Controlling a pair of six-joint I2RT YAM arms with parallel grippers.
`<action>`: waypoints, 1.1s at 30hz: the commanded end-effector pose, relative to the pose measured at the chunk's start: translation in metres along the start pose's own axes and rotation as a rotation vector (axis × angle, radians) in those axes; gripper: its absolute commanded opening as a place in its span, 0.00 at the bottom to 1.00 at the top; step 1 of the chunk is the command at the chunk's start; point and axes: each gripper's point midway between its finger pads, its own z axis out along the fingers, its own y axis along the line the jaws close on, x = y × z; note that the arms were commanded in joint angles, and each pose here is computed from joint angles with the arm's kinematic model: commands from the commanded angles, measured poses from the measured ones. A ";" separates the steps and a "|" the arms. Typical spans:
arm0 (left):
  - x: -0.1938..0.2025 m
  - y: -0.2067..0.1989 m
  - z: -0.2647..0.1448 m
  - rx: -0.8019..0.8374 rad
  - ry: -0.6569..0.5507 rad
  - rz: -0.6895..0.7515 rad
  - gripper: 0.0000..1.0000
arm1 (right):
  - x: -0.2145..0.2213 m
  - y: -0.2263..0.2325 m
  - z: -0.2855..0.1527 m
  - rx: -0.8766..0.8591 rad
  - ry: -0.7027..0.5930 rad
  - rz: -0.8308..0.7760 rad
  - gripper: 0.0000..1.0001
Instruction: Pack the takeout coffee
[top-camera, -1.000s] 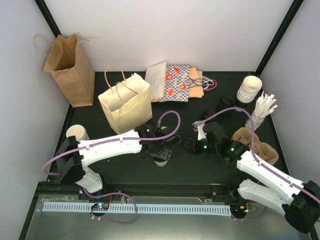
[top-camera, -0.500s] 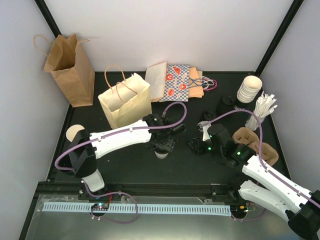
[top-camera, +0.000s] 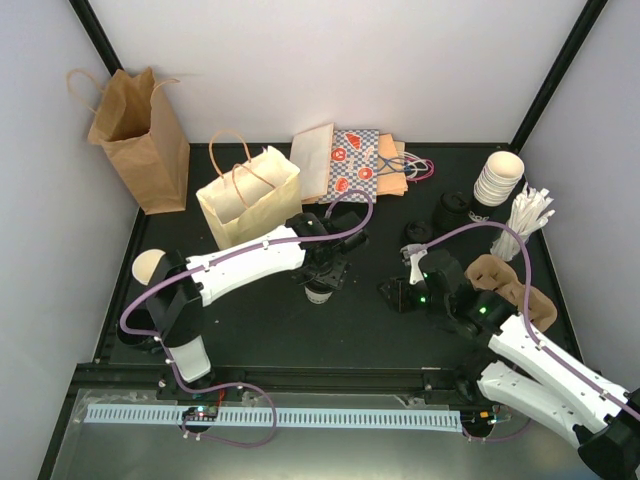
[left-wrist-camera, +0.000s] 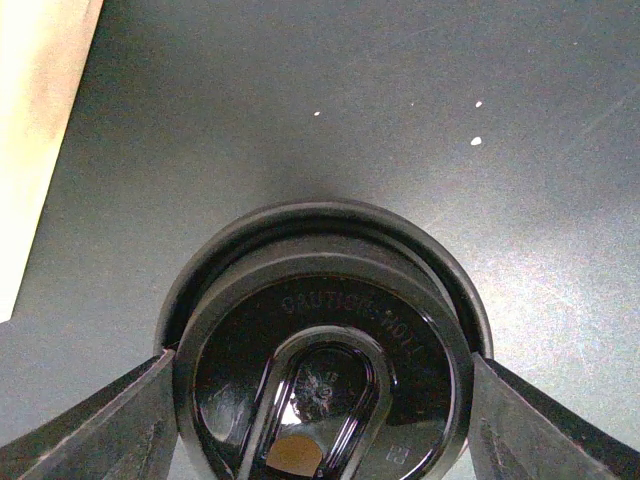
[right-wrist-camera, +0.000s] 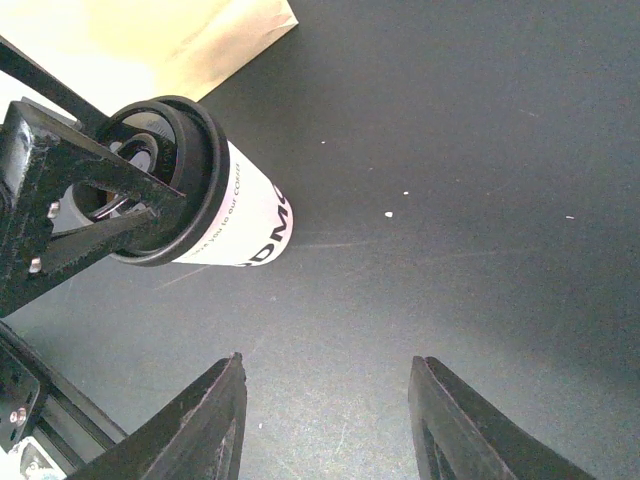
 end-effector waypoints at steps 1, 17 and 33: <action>0.001 -0.007 0.010 0.018 0.032 0.027 0.69 | -0.008 0.001 -0.004 0.007 -0.021 0.005 0.48; -0.012 -0.001 -0.042 0.074 -0.057 0.011 0.99 | -0.020 0.006 -0.007 0.028 -0.015 -0.076 0.77; 0.010 0.130 -0.195 0.197 -0.483 -0.240 0.99 | -0.034 0.064 0.027 0.085 0.150 -0.307 1.00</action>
